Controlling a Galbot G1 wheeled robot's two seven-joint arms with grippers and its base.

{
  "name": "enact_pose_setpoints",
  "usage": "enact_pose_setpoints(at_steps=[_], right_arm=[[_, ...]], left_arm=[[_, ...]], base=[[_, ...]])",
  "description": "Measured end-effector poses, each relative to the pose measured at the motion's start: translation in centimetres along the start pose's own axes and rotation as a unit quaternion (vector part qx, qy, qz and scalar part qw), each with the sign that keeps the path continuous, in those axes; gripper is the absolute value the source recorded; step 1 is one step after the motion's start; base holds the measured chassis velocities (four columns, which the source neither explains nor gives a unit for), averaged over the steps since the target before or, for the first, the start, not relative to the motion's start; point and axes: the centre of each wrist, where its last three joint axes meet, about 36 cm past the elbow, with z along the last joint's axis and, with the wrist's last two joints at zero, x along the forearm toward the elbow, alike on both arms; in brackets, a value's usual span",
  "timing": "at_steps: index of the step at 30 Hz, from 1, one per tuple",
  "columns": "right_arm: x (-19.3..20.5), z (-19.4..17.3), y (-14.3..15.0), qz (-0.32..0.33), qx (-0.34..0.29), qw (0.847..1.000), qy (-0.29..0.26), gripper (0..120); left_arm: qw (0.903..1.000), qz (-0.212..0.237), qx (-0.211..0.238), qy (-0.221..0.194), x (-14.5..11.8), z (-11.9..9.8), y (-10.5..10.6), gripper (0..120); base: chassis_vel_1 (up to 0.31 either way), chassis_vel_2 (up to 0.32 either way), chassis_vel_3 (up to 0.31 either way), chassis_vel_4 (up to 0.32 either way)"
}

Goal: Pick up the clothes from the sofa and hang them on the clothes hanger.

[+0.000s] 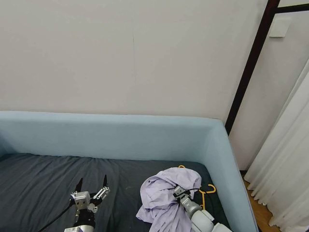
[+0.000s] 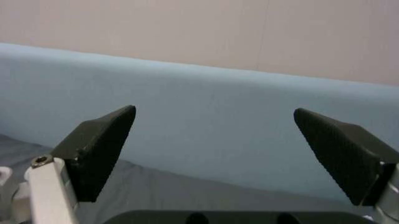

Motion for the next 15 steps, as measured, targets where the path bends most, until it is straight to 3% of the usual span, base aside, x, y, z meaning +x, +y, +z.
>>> enact_pose_setpoints(at_steps=[8,15], right_arm=[[0.6,0.1,-0.7,-0.024,-0.018,0.999,-0.016,0],[3.2,-3.0,-4.7,-0.079,-0.070,0.991,-0.078,0]], left_arm=[[1.0000,0.003,-0.001,0.000,-0.3,0.2,0.0,100],[0.9994,0.025,0.019,0.013,-2.0,1.1,0.5,100]], base=[[0.000,0.000,0.000,0.000],[0.000,0.000,0.000,0.000]])
